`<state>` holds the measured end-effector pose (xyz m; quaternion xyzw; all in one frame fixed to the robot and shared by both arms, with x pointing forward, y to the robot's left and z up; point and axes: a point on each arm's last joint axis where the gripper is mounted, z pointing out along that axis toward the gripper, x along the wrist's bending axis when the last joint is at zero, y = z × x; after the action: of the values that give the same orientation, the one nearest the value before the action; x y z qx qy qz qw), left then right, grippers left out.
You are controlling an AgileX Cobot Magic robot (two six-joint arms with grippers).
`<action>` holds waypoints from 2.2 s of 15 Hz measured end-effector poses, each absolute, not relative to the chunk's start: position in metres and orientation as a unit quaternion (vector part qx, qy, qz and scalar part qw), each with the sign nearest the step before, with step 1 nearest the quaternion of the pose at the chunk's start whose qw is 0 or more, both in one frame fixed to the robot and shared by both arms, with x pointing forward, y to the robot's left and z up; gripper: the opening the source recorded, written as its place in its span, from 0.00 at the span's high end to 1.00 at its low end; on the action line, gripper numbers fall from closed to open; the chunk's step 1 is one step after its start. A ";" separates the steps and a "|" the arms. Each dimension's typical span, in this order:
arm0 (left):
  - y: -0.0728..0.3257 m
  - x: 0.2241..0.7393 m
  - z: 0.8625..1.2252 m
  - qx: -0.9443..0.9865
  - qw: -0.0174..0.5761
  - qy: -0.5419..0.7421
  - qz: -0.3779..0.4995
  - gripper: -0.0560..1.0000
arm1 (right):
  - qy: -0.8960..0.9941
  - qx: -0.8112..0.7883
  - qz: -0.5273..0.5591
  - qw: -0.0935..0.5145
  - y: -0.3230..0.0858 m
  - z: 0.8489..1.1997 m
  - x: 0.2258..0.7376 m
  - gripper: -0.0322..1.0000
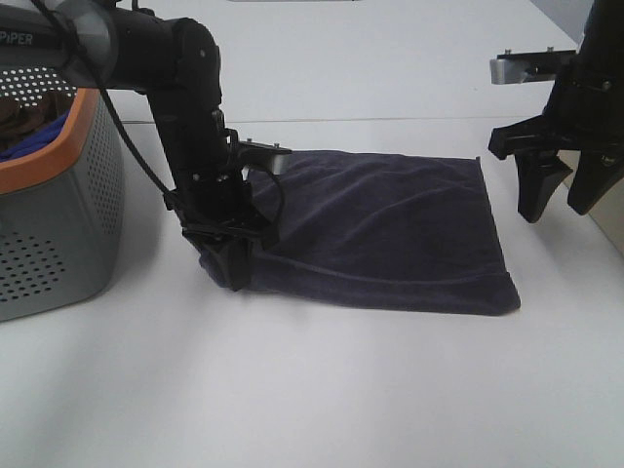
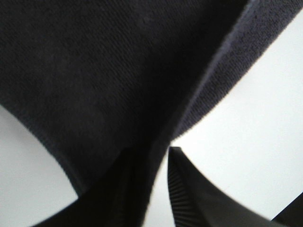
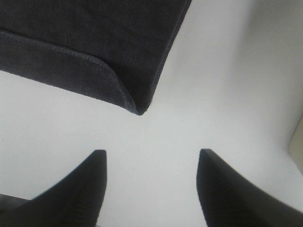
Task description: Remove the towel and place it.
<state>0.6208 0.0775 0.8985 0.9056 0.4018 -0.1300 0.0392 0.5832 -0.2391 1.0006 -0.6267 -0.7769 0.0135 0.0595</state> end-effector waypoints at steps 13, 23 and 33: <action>0.069 0.648 0.999 0.882 0.144 0.449 -0.019 0.20 | -0.709 -0.697 -0.104 -0.034 -0.246 1.102 0.536 0.48; 0.113 0.628 1.131 0.811 0.210 0.523 0.156 0.19 | -0.695 -0.687 -0.179 -0.110 -0.257 1.162 0.485 0.08; 0.280 0.528 1.168 0.689 0.161 0.675 0.209 0.19 | -0.642 -0.711 -0.212 -0.194 -0.275 1.198 0.442 0.03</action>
<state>0.5283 0.2797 1.1676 0.6892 0.6748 0.2088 0.1613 0.4424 -0.2755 1.1976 -0.7107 -0.6421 -0.2116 -0.1945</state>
